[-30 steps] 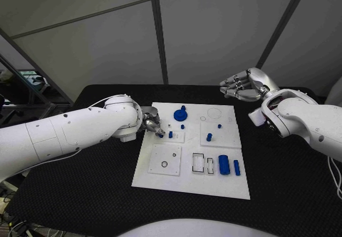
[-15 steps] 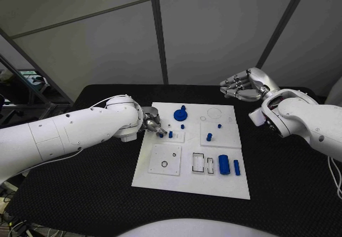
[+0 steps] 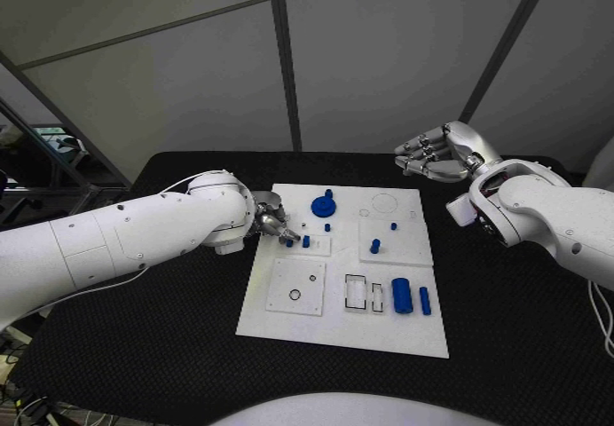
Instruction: Assemble the parts on the task board
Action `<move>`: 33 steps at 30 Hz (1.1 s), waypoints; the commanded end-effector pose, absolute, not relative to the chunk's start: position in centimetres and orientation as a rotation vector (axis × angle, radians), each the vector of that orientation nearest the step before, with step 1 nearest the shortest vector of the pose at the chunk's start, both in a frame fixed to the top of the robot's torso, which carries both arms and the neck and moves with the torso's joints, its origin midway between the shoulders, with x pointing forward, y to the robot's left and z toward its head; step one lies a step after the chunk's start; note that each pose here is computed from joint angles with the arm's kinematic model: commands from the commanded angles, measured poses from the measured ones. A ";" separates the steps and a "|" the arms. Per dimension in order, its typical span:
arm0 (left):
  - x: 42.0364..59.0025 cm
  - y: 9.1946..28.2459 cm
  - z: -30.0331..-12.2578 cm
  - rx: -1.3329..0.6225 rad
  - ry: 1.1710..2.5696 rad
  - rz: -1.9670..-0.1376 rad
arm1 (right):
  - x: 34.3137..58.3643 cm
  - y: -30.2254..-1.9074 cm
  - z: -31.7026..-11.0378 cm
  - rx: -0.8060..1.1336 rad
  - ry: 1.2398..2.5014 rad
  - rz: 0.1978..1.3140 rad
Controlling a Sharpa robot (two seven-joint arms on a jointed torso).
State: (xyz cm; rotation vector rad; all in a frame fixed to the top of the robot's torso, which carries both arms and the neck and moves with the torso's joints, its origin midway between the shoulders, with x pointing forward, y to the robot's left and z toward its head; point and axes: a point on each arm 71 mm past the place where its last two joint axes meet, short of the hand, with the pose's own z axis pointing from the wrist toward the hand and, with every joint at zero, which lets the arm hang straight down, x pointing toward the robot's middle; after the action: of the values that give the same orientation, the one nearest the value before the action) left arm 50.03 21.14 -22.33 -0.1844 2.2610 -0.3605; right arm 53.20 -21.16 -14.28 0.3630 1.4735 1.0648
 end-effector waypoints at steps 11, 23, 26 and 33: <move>50.1 21.5 -22.2 -0.249 2.231 -0.380 | 53.2 -21.0 -14.2 0.357 1.475 1.076; 50.8 22.3 -21.1 -0.543 2.066 -0.558 | 53.3 -21.1 -14.2 0.351 1.479 1.073; 50.9 22.2 -20.8 -0.572 2.028 -0.610 | 53.3 -21.2 -14.3 0.352 1.481 1.070; 51.2 20.2 -19.5 -0.489 1.875 -0.837 | 53.3 -21.3 -14.3 0.353 1.481 1.067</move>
State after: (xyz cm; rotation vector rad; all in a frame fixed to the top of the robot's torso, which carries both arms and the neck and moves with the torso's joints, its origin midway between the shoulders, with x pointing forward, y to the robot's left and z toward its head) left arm 50.96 21.16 -20.68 -0.5107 2.0151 -0.6647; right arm 53.34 -21.36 -14.41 0.3633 1.4798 1.0599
